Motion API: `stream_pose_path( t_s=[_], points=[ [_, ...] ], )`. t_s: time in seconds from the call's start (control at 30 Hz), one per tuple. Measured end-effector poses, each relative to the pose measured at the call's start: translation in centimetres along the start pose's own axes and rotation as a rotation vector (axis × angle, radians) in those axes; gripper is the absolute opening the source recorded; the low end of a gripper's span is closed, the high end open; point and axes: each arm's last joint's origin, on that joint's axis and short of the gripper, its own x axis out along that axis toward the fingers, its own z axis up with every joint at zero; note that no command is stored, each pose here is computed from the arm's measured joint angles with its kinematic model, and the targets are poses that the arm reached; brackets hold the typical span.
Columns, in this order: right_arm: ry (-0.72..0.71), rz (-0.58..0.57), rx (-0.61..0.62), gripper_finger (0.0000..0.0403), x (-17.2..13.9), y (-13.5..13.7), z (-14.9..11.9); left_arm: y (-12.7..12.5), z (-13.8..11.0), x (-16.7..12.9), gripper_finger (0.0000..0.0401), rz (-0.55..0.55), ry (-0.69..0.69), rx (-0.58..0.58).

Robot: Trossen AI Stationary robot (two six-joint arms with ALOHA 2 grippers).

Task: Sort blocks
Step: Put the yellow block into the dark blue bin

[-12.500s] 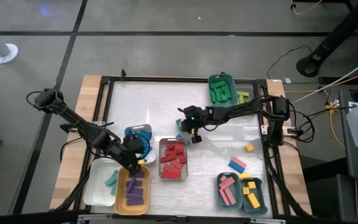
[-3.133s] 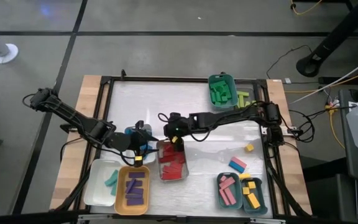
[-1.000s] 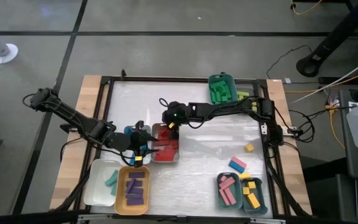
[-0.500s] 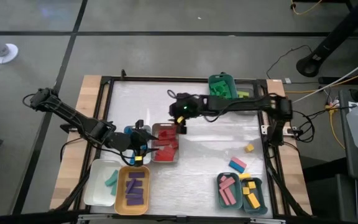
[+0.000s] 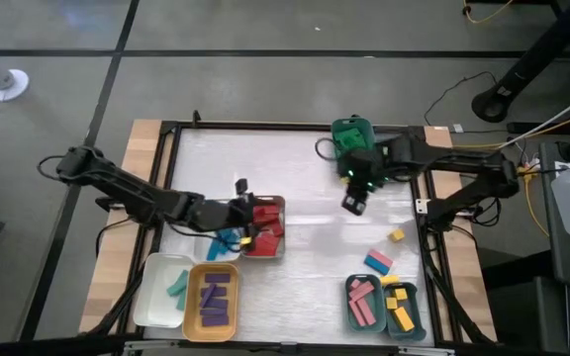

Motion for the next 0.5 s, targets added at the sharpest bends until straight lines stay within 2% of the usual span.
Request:
stream_pose_path(
  t_s=[0.2, 0.37, 0.5],
  points=[
    [0.117, -0.228, 0.144, 0.0165, -0.9, 1.8, -3.6, 1.4, -1.1, 2.3, 0.0184, 0.08, 0.047, -0.027],
    [0.16, -0.221, 0.161, 0.0165, -0.4, 3.5, -5.7, 2.7, -1.2, 1.7, 0.0184, 0.081, 0.098, -0.026],
    [0.227, -0.244, 0.191, 0.0165, 0.9, 3.2, -8.2, 3.8, -0.7, -0.2, 0.0184, 0.077, 0.126, -0.003]
  ],
)
